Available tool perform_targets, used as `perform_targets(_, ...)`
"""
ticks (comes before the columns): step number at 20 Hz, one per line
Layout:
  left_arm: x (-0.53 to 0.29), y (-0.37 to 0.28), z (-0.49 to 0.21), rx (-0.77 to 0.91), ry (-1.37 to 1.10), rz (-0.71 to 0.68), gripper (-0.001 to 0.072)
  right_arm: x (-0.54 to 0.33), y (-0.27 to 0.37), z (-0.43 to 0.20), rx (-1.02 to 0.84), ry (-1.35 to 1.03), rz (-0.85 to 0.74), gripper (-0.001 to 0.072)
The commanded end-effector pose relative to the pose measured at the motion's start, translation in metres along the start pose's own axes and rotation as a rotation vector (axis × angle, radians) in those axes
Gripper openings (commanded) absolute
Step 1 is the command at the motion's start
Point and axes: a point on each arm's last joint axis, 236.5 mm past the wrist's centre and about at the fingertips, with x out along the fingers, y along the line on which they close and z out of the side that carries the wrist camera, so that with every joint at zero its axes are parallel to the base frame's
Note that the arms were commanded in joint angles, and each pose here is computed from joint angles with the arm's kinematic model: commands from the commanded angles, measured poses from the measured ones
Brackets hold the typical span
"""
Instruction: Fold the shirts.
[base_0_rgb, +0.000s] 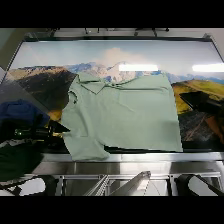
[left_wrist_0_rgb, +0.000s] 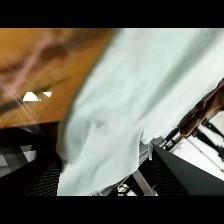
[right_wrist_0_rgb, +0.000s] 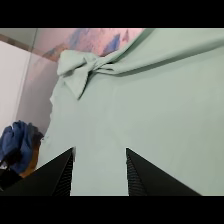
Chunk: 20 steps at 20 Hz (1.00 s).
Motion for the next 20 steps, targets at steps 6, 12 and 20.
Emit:
perform_targets(6, 0.037, -0.046, 0.010, 0.332, 0.002, 0.138, 0.0034, -0.028, -0.049, -0.033, 0.184, 0.117, -0.196, 0.0364)
perform_targets(12, 0.013, -0.045, -0.009, 0.276, 0.096, 0.074, 0.0032, -0.097, -0.138, -0.096, 0.512, 0.155, -0.535, 0.0538)
perform_targets(20, 0.014, -0.046, -0.016, 0.302, 0.129, 0.072, 0.0032, -0.114, -0.159, -0.179, 0.574, 0.401, -0.651, 0.0537)
